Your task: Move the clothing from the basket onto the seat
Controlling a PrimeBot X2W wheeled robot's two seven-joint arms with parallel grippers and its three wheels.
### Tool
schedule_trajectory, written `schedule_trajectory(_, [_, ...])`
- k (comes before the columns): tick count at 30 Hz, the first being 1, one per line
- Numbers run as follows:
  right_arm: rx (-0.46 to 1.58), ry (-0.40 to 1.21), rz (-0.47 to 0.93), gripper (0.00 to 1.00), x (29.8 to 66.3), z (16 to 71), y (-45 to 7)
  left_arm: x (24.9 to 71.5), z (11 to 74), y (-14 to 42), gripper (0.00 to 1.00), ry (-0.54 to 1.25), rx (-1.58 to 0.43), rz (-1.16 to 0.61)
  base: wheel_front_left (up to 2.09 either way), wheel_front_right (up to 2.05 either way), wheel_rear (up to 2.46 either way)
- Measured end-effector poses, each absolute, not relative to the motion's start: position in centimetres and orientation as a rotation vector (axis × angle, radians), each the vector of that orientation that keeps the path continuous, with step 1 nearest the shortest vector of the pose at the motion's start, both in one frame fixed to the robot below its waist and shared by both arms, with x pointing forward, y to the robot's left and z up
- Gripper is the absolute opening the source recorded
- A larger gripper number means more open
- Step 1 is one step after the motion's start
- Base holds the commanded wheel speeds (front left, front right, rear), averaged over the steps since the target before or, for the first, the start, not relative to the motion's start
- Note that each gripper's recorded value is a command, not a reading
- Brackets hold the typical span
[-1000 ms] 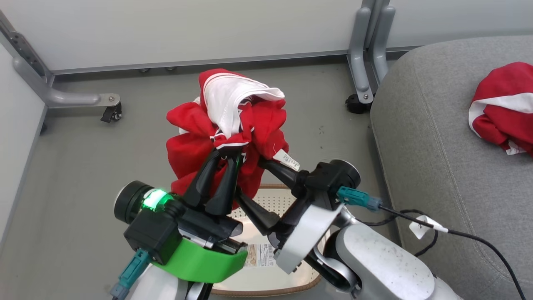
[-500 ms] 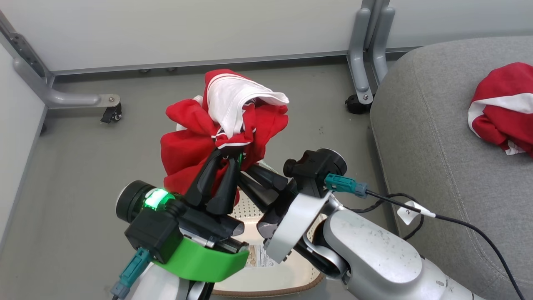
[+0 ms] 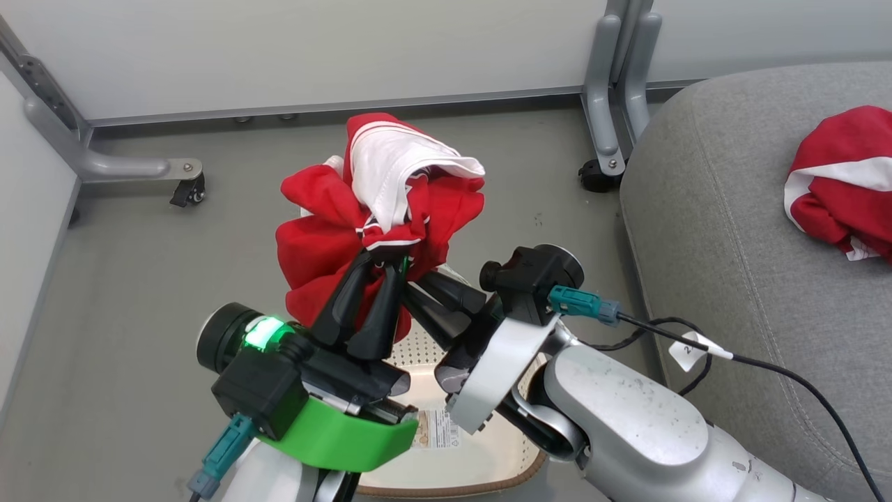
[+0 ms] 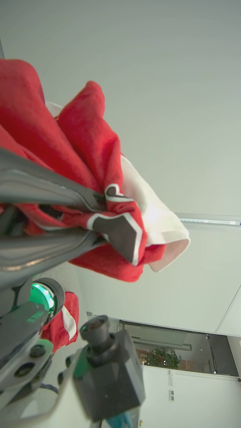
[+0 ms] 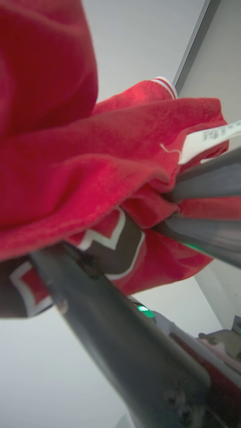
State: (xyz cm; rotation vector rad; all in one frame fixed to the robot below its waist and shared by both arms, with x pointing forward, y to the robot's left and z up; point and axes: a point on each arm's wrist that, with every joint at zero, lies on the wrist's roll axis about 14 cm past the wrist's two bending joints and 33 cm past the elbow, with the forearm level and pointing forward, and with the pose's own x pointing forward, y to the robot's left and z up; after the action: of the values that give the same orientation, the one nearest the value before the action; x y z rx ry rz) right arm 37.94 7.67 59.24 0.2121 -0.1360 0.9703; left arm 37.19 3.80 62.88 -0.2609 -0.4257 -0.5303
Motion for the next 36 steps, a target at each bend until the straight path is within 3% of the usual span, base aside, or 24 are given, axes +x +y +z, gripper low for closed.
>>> schedule_trajectory(2, [0.211, -0.138, 0.970, 0.00, 38.0, 59.3, 7.6, 37.1, 62.9, 3.7, 0.00, -0.426, -0.261, -0.533, 0.00, 0.00, 0.00])
schedule_trajectory(3, [0.210, -0.138, 0.970, 0.00, 38.0, 59.3, 7.6, 37.1, 62.9, 3.7, 0.18, -0.425, -0.261, -0.534, 0.00, 0.00, 0.00])
schedule_trajectory(4, [0.209, -0.137, 0.970, 0.00, 38.0, 59.2, 7.6, 37.1, 62.8, 3.7, 0.78, -0.423, -0.261, -0.533, 0.00, 0.00, 0.00])
schedule_trajectory(5, [0.208, -0.136, 0.970, 0.00, 38.0, 59.2, 7.6, 37.1, 62.9, 3.9, 1.00, -0.425, -0.262, -0.529, 0.00, 0.00, 0.00])
schedule_trajectory(16, [0.194, -0.143, 0.944, 0.00, 39.2, 59.0, 6.8, 37.2, 61.3, 4.8, 1.00, -0.380, -0.218, -0.498, 0.00, 0.00, 0.00])
schedule_trajectory(36, [0.165, -0.103, 0.855, 0.00, 41.3, 56.8, 4.4, 34.5, 53.5, 4.6, 1.00, -0.083, -0.114, -0.553, 0.00, 0.00, 0.00])
